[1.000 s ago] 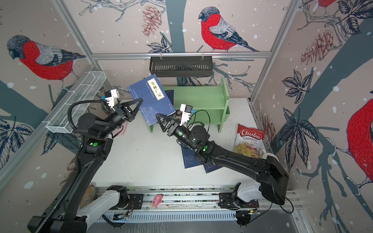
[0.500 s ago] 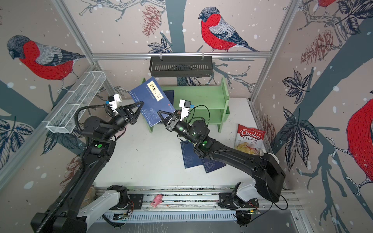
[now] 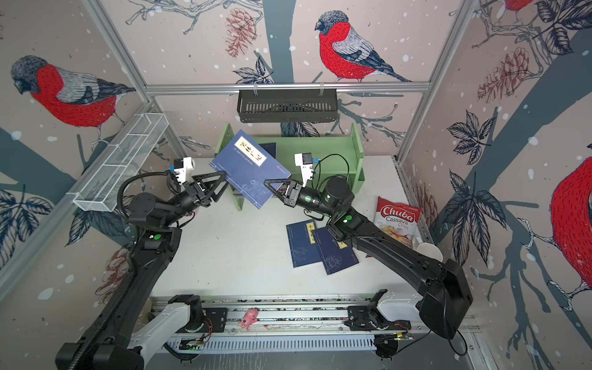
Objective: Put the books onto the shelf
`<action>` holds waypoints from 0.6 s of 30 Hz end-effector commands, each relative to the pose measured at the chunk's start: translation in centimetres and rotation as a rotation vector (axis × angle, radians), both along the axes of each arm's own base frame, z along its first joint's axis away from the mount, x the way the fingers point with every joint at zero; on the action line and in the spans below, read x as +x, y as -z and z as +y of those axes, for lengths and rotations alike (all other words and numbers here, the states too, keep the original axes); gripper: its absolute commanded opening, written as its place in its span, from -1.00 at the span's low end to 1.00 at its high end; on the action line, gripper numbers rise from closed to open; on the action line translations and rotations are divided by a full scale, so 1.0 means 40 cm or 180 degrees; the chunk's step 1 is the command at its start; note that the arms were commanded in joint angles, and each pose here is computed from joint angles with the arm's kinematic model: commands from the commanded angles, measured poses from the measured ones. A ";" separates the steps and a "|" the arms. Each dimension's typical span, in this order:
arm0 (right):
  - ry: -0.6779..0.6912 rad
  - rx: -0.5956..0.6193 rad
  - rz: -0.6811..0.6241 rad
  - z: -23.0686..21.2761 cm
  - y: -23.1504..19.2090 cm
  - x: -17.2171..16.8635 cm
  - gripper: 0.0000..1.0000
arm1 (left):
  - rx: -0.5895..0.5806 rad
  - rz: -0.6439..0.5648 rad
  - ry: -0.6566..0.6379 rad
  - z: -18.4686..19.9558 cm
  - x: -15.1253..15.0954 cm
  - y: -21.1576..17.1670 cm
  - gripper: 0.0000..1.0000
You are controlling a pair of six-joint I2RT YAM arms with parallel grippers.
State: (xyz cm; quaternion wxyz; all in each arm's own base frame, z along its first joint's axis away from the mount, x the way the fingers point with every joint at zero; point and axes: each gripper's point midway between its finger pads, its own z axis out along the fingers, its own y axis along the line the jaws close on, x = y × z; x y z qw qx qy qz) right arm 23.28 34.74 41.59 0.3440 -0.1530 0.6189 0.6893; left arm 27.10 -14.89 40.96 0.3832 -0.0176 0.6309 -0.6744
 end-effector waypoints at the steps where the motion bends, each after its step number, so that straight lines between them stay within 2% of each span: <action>1: -0.0393 -0.0250 -0.0084 -0.009 0.031 -0.046 -0.97 | 0.0103 -0.0364 0.0411 -0.025 -0.075 -0.024 0.46; 7: -0.0549 -0.0636 -0.0070 -0.058 0.078 -0.069 -0.97 | 0.0184 -0.0546 0.0715 -0.040 -0.132 -0.028 0.52; 16: -0.0930 -0.0778 -0.0271 -0.119 0.094 -0.129 -0.97 | 0.0314 -0.0445 0.0894 -0.050 -0.153 0.019 0.46; 18: -0.0982 -0.0783 -0.0295 -0.125 0.094 -0.137 -0.98 | 0.0325 -0.0418 0.0880 -0.050 -0.153 0.030 0.53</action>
